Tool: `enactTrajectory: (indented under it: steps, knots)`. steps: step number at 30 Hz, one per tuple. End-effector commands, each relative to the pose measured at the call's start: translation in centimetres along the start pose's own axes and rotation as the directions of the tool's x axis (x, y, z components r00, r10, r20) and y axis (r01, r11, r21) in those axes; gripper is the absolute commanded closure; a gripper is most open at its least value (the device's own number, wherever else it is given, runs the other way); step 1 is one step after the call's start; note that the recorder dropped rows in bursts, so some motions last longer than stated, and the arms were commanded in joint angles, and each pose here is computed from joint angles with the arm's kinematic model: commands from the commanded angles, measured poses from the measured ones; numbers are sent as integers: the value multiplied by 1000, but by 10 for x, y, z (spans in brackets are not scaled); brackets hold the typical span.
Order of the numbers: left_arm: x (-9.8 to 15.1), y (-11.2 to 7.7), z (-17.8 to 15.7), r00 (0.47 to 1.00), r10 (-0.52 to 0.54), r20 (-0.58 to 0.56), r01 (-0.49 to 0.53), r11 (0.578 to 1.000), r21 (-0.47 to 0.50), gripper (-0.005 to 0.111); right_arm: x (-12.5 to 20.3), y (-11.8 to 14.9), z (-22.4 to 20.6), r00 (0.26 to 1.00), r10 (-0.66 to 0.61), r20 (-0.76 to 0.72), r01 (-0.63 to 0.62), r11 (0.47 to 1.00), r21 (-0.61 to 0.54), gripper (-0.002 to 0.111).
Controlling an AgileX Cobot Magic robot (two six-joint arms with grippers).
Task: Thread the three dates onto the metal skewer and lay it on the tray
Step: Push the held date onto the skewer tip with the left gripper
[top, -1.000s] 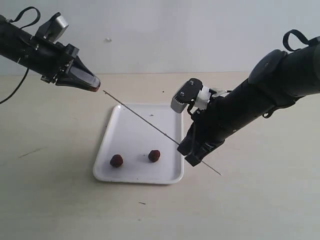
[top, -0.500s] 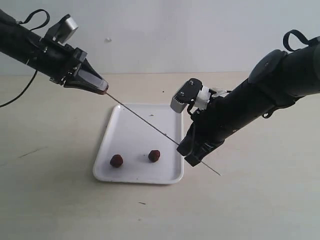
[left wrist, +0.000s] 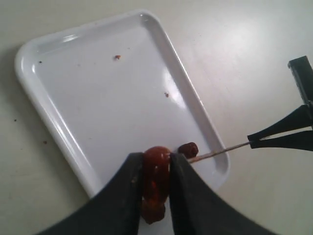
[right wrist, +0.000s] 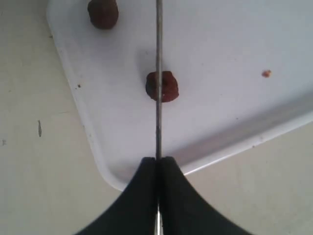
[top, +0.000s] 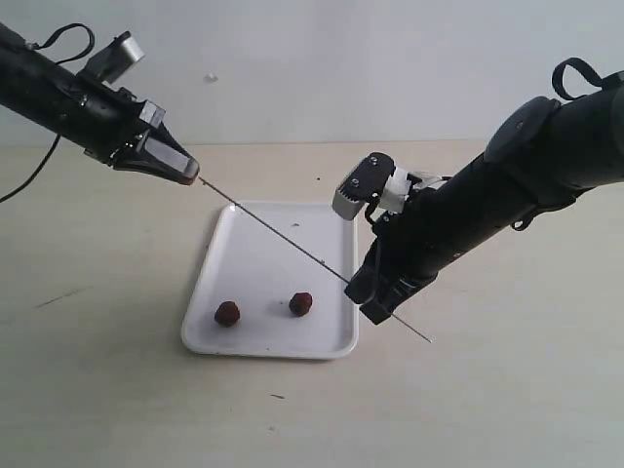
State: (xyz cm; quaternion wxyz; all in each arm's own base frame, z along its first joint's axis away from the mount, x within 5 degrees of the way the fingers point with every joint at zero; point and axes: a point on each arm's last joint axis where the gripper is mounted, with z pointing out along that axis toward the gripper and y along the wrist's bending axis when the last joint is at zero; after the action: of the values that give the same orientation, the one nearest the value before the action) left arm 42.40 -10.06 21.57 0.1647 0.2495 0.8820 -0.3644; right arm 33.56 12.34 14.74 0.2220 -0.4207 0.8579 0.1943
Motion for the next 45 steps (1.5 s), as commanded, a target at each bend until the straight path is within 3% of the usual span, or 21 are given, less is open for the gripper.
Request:
enactTrajectory:
  steps: [1, 12, 33, 45]
  knots:
    - [-2, 2, -3, 1000, 1, 24, -1, 1000, -17, 87, -1, 0, -4, 1000, -11, 7, 11, 1000, 3, 108]
    - [-3, -6, -2, 999, -16, 29, 15, 998, 64, 87, -1, 0, -4, 1000, 0, 9, 0, 1000, 7, 108]
    - [-1, -5, 2, 999, 32, -4, -32, 999, 12, 87, -1, 0, -4, 1000, -1, 9, 1, 1000, 7, 108]
    - [-5, -24, 15, 999, 46, -6, -45, 996, 82, 87, -2, -2, -4, 1000, 7, 19, -8, 1000, 25, 108]
